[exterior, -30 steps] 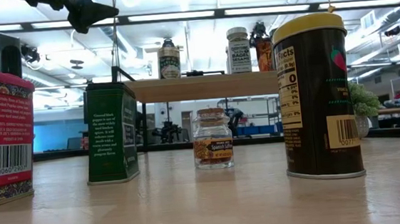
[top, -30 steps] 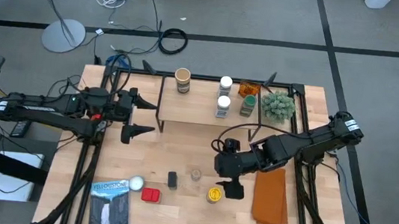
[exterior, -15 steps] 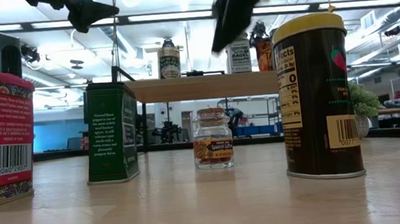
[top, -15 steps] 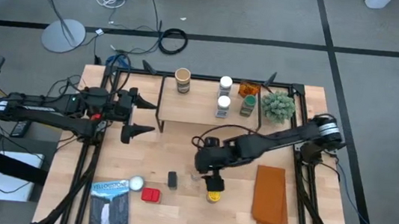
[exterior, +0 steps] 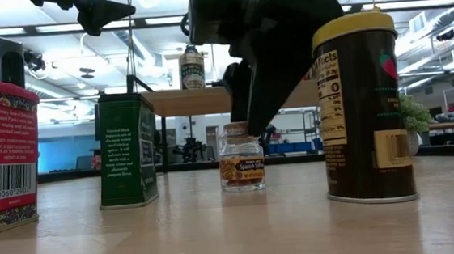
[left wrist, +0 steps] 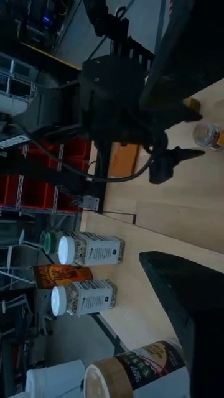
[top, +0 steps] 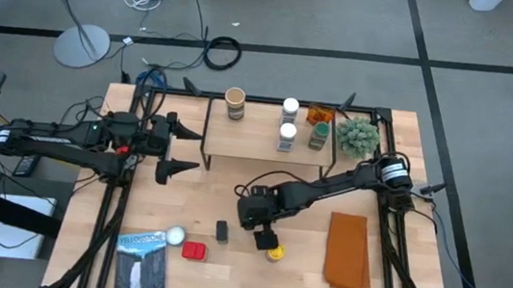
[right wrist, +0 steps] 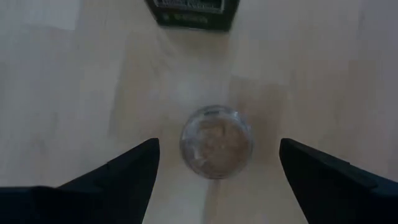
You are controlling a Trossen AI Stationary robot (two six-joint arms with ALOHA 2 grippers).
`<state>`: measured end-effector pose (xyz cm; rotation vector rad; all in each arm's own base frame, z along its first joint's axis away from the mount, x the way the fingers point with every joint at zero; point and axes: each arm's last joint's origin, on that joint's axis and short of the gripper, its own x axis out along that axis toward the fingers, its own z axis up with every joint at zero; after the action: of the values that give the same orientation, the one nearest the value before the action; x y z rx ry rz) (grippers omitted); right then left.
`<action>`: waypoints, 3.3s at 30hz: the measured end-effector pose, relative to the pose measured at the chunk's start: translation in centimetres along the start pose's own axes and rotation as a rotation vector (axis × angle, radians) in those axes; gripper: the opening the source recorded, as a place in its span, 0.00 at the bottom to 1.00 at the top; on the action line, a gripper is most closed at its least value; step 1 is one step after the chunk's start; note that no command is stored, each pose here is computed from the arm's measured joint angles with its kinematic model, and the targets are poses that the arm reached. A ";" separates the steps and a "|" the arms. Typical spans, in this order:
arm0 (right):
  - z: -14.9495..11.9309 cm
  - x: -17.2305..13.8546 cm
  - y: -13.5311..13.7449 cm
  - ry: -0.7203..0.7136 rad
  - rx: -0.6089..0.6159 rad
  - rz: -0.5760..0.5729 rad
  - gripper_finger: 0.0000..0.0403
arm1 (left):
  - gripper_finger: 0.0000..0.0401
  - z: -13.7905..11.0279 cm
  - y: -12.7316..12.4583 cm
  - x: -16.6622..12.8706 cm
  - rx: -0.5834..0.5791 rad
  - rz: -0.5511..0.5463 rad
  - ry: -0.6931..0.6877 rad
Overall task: Shelf spices
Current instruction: Put the brown seasoning bottle on the shelf
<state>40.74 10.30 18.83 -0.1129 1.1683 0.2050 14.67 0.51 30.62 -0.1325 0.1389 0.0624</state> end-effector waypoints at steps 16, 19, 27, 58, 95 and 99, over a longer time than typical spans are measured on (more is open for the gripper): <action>0.3 0.8 0.0 -0.021 0.036 0.014 0.73 | 0.99 0.1 0.0 0.0 0.000 -0.001 -0.007; 0.3 0.8 -0.1 -0.019 0.037 0.007 0.73 | 0.99 0.1 0.0 0.0 0.000 -0.001 -0.007; 0.3 0.6 -0.1 -0.006 0.051 0.001 0.73 | 0.99 0.1 0.0 0.0 0.000 -0.001 -0.009; 1.9 -1.4 1.7 -0.049 0.585 -0.011 0.73 | 0.99 0.2 0.0 0.0 -0.001 -0.003 -0.024; -0.6 -4.6 0.5 0.129 0.618 -0.197 0.73 | 0.99 0.3 0.0 0.0 -0.001 -0.004 -0.030; -1.5 -7.6 1.1 0.114 0.589 -0.324 0.73 | 0.99 0.3 0.0 0.0 -0.001 -0.004 -0.030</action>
<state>36.32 10.33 25.25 0.2079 1.2623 -0.4373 14.71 0.51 30.91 -0.1324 0.1083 0.0603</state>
